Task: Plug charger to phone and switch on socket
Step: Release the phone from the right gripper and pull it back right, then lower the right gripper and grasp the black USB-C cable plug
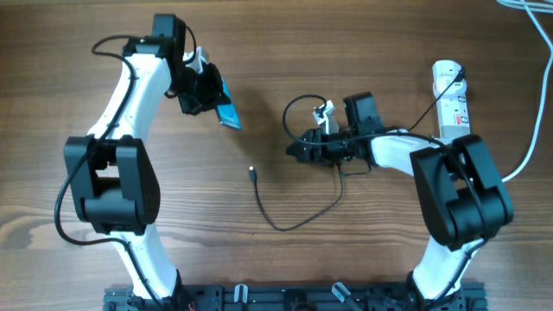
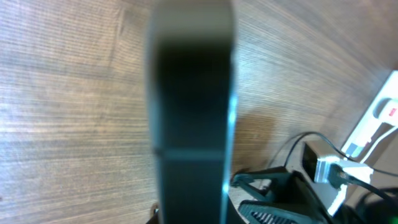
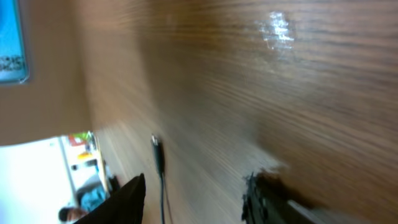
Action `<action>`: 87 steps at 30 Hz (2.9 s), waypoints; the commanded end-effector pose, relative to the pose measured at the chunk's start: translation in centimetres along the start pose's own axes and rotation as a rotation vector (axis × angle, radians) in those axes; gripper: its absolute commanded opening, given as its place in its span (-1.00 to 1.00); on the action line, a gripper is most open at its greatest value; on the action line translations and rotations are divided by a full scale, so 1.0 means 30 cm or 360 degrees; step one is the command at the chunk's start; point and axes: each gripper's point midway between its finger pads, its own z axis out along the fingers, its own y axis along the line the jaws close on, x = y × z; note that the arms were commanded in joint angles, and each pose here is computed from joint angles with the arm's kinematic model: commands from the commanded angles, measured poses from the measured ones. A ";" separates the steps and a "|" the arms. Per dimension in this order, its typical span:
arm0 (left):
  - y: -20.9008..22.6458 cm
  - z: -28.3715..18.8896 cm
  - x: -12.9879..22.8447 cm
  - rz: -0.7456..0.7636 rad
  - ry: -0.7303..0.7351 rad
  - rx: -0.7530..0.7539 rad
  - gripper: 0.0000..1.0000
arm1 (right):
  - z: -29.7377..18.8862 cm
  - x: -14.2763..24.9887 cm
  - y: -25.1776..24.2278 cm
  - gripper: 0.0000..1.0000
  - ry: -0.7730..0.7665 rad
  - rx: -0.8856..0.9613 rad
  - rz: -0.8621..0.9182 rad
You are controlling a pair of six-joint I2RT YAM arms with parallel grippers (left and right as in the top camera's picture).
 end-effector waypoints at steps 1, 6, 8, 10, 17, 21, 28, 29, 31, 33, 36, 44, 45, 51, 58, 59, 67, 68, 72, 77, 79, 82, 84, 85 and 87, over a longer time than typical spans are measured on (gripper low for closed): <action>0.011 0.040 0.030 -0.0115 0.0065 0.0083 -0.92 | -0.107 -0.089 -0.033 0.06 -0.0081 0.0506 -0.0172; -0.023 0.017 0.017 0.0026 0.0080 0.0301 -0.92 | -0.243 -0.064 0.063 0.06 0.0093 0.1048 -0.0277; -0.003 0.001 -0.009 0.0019 0.0046 0.0317 -0.91 | -0.215 -0.026 0.087 0.06 0.0147 0.1137 -0.0356; 0.028 -0.015 -0.030 0.0030 0.0017 0.0340 -0.92 | -0.166 0.019 0.110 0.06 0.0187 0.1189 -0.0416; 0.135 -0.064 -0.022 0.0236 -0.0014 0.0639 -0.91 | 0.037 0.071 0.285 0.99 0.0112 0.1065 -0.0763; 0.167 -0.114 -0.045 0.0171 -0.0069 0.0796 -0.92 | 0.061 0.070 0.305 0.34 0.0016 0.1084 -0.0677; 0.160 -0.112 -0.054 0.0203 -0.0090 0.0796 -0.92 | 0.103 0.091 0.244 -0.73 -0.0067 0.1179 -0.0682; 0.153 -0.109 -0.053 0.0214 -0.0088 0.0797 -0.91 | 0.119 0.099 0.240 -0.63 -0.0063 0.1173 -0.0694; 0.144 -0.102 -0.051 0.0231 -0.0086 0.0793 -0.92 | 0.147 0.110 0.240 -0.56 -0.0081 0.1147 -0.0696; 0.137 -0.098 -0.051 0.0245 -0.0087 0.0792 -0.92 | 0.190 0.123 0.247 -0.33 -0.0098 0.1116 -0.0730; 0.137 -0.095 -0.050 0.0248 -0.0085 0.0785 -0.92 | 0.236 0.146 0.220 -0.16 -0.0085 0.1176 -0.0787; 0.138 -0.095 -0.051 0.0248 -0.0086 0.0780 -0.92 | 0.288 0.176 0.070 -0.28 -0.0015 0.1408 -0.0821; 0.138 -0.095 -0.051 0.0248 -0.0086 0.0780 -0.92 | 0.257 0.156 0.059 -0.46 -0.0047 0.1488 -0.0826; 0.138 -0.095 -0.051 0.0249 -0.0087 0.0780 -0.92 | 0.095 0.081 0.001 -0.64 -0.0028 0.1760 -0.0699; 0.138 -0.095 -0.051 0.0249 -0.0087 0.0780 -0.92 | 0.103 0.109 -0.027 0.06 0.0193 0.1395 -0.0338; 0.138 -0.095 -0.051 0.0248 -0.0087 0.0780 -0.92 | 0.100 0.117 -0.029 0.16 0.0195 0.1385 -0.0277; 0.138 -0.095 -0.051 0.0248 -0.0086 0.0781 -0.92 | 0.081 0.153 -0.061 -0.31 0.0103 0.1452 0.0071; 0.138 -0.095 -0.051 0.0248 -0.0086 0.0781 -0.92 | 0.084 0.149 -0.064 -0.41 0.0094 0.1452 0.0066; 0.138 -0.095 -0.051 0.0248 -0.0086 0.0781 -0.92 | 0.097 0.134 -0.071 -0.56 0.0068 0.1449 0.0054; 0.138 -0.095 -0.051 0.0248 -0.0086 0.0781 -0.92 | 0.103 0.144 -0.091 -0.67 0.0078 0.1470 0.0090; 0.138 -0.095 -0.051 0.0248 -0.0086 0.0781 -0.92 | 0.107 0.148 -0.095 -0.70 0.0088 0.1467 0.0097; 0.138 -0.095 -0.051 0.0248 -0.0086 0.0781 -0.92 | 0.106 0.150 -0.095 -0.82 0.0092 0.1470 0.0101; 0.138 -0.095 -0.051 0.0248 -0.0086 0.0781 -0.92 | 0.108 0.152 -0.094 -0.91 0.0094 0.1463 0.0105; 0.138 -0.095 -0.051 0.0248 -0.0086 0.0781 -0.92 | 0.114 0.159 -0.088 -0.91 0.0118 0.1439 0.0103; 0.138 -0.095 -0.051 0.0248 -0.0086 0.0781 -0.92 | 0.127 0.173 -0.076 -0.91 0.0183 0.1386 0.0061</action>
